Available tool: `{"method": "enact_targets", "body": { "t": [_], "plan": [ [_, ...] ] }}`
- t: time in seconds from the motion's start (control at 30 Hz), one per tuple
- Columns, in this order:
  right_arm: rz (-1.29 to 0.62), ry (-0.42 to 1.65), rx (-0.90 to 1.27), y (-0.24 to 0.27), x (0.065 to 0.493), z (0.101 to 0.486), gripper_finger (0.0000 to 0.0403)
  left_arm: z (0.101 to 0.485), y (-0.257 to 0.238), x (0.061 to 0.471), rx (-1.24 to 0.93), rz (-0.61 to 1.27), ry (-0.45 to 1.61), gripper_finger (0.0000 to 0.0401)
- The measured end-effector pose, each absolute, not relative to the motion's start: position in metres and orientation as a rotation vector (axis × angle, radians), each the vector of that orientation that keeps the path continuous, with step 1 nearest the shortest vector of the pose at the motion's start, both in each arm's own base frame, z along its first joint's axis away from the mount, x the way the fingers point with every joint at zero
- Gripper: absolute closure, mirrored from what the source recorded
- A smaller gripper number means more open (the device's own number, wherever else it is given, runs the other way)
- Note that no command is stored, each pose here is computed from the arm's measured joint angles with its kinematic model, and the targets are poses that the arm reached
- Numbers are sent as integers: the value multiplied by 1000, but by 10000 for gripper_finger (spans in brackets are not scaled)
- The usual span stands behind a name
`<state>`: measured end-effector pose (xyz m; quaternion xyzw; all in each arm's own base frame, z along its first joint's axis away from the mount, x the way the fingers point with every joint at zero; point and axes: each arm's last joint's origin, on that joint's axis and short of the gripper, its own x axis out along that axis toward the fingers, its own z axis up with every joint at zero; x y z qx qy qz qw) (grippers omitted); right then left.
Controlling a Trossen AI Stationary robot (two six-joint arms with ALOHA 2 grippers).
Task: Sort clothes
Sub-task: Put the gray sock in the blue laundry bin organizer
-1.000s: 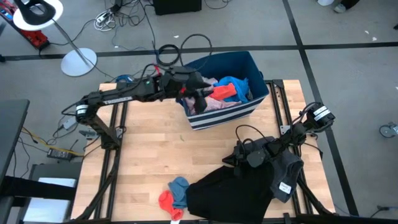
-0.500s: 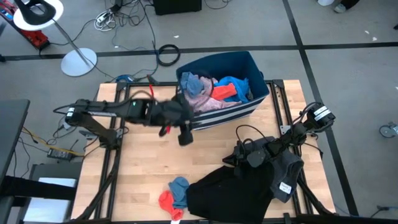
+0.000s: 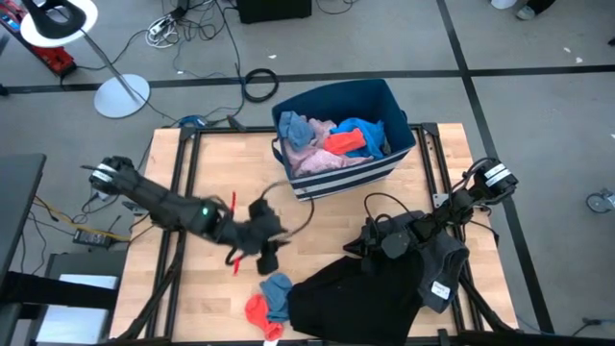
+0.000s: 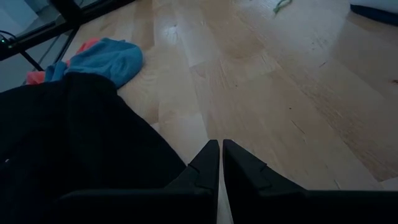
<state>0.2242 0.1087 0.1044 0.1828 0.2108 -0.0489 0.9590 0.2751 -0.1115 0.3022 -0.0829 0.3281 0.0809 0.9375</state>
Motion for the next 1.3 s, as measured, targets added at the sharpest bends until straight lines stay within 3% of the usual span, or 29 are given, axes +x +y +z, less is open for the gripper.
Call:
{"method": "enact_targets", "body": {
  "t": [0.47,1.3],
  "plan": [
    [-98,421,379,109,224,105,379,234,-167,242,-284,57,773,254],
    [-100,421,387,109,224,105,379,130,-192,266,-253,37,1034,257]
  ]
}}
